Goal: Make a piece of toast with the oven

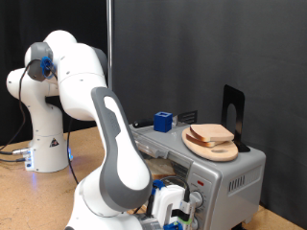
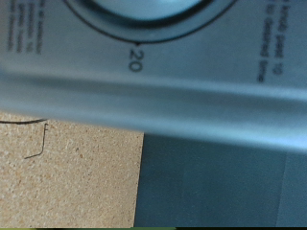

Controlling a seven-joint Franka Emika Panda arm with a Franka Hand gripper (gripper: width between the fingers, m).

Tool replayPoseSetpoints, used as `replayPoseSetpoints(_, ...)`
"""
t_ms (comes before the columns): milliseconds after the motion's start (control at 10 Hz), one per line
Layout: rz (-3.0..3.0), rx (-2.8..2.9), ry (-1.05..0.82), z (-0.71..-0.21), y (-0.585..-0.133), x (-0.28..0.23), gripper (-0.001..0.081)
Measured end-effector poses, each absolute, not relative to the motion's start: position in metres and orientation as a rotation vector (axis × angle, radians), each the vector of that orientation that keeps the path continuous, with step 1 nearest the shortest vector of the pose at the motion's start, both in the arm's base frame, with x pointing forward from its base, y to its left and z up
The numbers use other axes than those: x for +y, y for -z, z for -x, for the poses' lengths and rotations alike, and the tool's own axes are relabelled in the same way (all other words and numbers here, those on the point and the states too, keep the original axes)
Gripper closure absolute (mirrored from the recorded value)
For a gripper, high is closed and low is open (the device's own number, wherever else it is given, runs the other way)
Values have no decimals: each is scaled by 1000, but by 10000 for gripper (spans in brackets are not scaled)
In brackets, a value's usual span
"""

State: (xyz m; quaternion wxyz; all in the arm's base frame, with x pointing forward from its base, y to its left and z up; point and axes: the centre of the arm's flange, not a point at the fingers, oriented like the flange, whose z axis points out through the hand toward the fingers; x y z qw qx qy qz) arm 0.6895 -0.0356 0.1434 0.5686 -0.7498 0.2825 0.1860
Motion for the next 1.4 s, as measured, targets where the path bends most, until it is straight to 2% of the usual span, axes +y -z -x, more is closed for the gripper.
replayPoseSetpoints(100,1758,662,-442,-688,-144,-35,114)
replayPoseSetpoints(200,1755,661,-445,-687,-145,-35,297)
replayPoseSetpoints(300,1753,662,-446,-686,-146,-35,297)
replayPoseSetpoints(400,1751,664,-449,-684,-148,-35,497)
replayPoseSetpoints(500,1749,666,-451,-683,-148,-35,633)
replayPoseSetpoints(600,1744,665,-452,-682,-149,-35,633)
replayPoseSetpoints(700,1741,667,-451,-682,-148,-35,709)
replayPoseSetpoints(900,1747,642,-426,-682,-148,-35,709)
replayPoseSetpoints(1400,1806,406,-192,-678,-148,-36,705)
